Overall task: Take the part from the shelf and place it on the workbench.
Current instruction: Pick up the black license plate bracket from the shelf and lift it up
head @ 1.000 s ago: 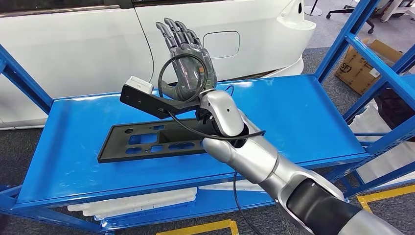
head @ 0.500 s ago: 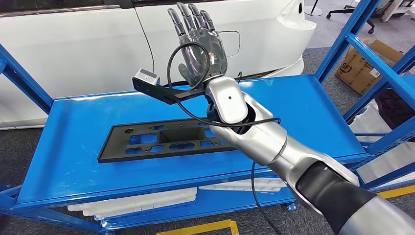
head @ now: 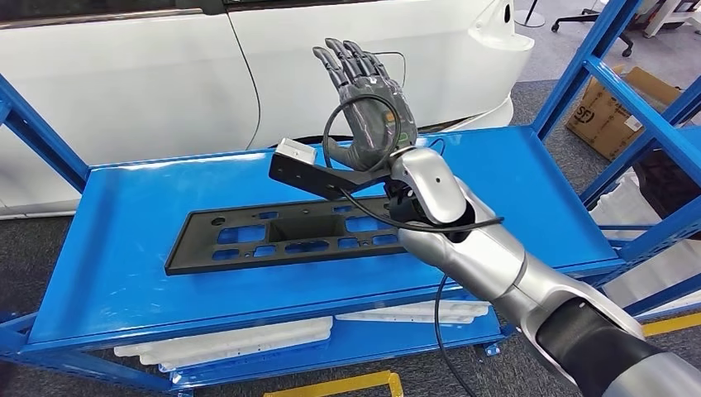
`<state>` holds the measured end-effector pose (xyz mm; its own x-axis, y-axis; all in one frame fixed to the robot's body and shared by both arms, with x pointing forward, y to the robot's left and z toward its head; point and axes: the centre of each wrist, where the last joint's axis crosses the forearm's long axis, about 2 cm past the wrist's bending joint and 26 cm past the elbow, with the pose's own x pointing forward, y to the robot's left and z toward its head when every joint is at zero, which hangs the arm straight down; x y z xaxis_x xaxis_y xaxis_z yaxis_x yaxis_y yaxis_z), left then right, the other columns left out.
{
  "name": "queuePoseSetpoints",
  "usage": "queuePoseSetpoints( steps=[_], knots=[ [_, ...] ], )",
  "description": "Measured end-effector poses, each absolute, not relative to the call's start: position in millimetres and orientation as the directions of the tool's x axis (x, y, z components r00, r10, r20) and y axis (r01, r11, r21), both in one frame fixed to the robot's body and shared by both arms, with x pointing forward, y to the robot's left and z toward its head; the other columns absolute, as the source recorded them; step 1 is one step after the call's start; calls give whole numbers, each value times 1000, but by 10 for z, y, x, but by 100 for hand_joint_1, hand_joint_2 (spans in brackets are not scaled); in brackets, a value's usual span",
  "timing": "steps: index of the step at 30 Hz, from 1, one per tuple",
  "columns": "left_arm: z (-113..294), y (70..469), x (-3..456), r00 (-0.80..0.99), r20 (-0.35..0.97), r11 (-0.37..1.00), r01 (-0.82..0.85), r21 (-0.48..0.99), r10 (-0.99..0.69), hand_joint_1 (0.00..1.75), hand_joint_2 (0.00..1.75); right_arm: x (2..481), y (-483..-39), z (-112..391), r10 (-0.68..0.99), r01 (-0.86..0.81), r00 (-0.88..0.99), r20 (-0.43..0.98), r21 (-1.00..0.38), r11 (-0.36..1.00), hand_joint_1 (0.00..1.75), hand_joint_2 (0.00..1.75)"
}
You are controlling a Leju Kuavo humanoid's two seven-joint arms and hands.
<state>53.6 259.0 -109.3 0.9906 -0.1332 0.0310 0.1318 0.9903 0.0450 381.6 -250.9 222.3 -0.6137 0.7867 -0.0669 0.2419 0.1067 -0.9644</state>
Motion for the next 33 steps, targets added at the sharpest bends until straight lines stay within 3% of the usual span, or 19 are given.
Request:
queuePoseSetpoints(
  steps=[18, 33],
  knots=[
    [-1097, 2593, 506, 998, 22, 998, 50, 47, -51, 0, 175, 3073, -3018, 1976, 781, 242, -624, -28, -957, 160, 0, 175],
    [-1097, 2578, 493, 1000, 20, 999, -1, 49, 0, 0, 175, 2559, -3082, 1668, 793, 227, -609, 12, -955, 189, 0, 175]
  ],
)
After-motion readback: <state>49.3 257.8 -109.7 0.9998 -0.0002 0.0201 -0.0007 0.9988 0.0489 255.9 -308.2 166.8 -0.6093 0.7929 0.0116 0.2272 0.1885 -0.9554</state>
